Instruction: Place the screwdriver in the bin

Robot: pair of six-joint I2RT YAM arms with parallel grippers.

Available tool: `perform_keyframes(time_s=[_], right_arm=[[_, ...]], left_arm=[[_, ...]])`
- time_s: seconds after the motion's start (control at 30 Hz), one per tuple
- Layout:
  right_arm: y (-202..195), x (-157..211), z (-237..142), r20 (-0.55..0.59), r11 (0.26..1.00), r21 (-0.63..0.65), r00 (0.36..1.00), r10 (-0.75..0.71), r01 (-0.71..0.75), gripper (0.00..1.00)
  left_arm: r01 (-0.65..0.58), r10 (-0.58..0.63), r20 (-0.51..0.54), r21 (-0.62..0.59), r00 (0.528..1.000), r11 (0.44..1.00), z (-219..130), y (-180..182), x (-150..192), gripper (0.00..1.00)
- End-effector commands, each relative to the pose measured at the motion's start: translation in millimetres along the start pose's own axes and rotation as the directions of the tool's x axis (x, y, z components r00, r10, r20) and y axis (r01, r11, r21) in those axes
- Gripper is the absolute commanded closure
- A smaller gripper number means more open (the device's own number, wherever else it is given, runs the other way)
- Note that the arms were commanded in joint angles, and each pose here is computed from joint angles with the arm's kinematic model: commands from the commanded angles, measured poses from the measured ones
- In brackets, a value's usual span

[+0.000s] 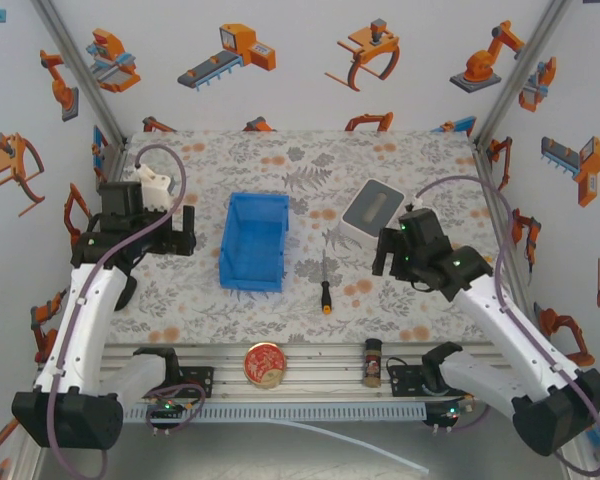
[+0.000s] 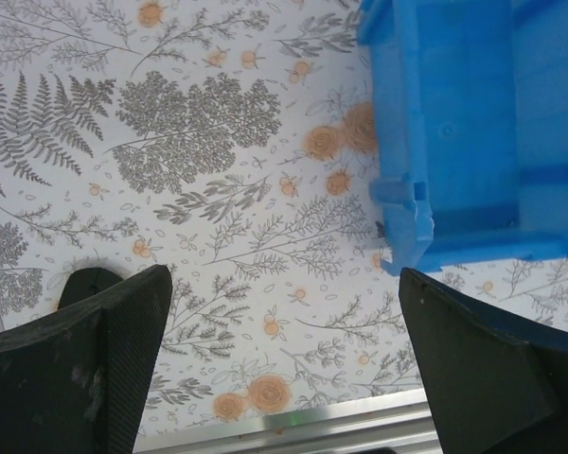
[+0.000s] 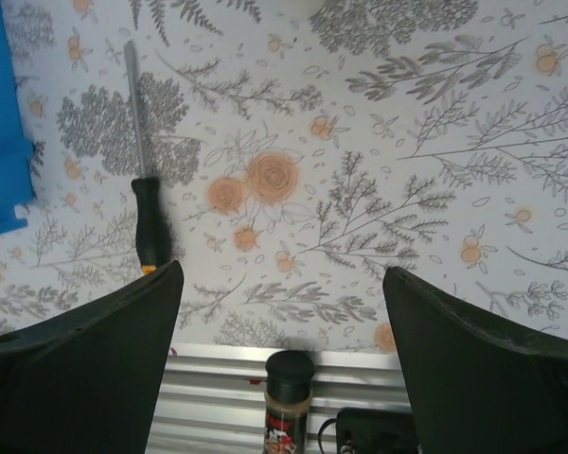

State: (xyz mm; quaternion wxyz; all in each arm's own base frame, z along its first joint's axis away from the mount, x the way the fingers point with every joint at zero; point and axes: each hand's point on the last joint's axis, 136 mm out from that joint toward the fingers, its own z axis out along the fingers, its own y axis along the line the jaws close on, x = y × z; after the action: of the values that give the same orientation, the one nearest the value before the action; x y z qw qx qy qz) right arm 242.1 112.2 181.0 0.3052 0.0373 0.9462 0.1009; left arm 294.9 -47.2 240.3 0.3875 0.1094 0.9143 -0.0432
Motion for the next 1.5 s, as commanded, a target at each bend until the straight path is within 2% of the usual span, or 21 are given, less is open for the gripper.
perform_keyframes(time_s=[0.0, 0.1, 0.2, 0.4, 0.57, 1.1, 1.3, 1.47], right_arm=[[1.7, 11.9, -0.9, -0.021, 0.995, 0.095, 1.0, -0.004, 0.006, 0.23], [18.5, 26.1, 13.1, -0.051, 0.99, 0.126, 0.997, -0.063, 0.069, 0.24], [44.9, 39.3, 28.8, -0.073, 0.988, 0.104, 0.991, -0.111, 0.119, 0.24], [93.1, 58.5, 55.8, -0.086, 0.987, 0.045, 0.985, -0.149, 0.154, 0.25], [113.8, 72.1, 78.5, -0.122, 0.989, 0.013, 0.982, -0.147, 0.149, 0.29], [110.1, 95.3, 110.1, -0.216, 0.98, 0.096, 0.965, -0.15, 0.174, 0.39], [111.2, 100.7, 115.7, -0.229, 0.981, 0.091, 0.962, -0.147, 0.172, 0.45], [109.5, 109.5, 124.5, -0.262, 0.978, 0.105, 0.954, -0.148, 0.181, 0.46]], left_arm=[[-0.038, 0.039, -0.016, 0.048, 0.999, 0.998, -10.0, -11.1, 2.2, 0.03], [-0.036, 0.037, -0.021, 0.054, 0.999, 0.998, -13.6, -13.7, 2.2, 0.03], [-0.042, 0.043, -0.006, 0.052, 0.999, 0.998, -19.2, -14.7, 0.0, 0.03], [-0.063, 0.063, 0.002, 0.029, 0.998, 0.998, -22.0, -11.9, -0.7, 0.03], [-0.069, 0.07, -0.009, 0.035, 0.998, 0.997, -20.0, -13.0, 3.3, 0.03], [-0.069, 0.069, -0.011, 0.055, 0.998, 0.996, -19.4, -16.8, 8.2, 0.03], [-0.066, 0.067, -0.017, 0.055, 0.998, 0.996, -17.7, -16.6, 10.2, 0.03], [-0.065, 0.066, -0.015, 0.054, 0.998, 0.996, -18.7, -17.0, 11.8, 0.03]])
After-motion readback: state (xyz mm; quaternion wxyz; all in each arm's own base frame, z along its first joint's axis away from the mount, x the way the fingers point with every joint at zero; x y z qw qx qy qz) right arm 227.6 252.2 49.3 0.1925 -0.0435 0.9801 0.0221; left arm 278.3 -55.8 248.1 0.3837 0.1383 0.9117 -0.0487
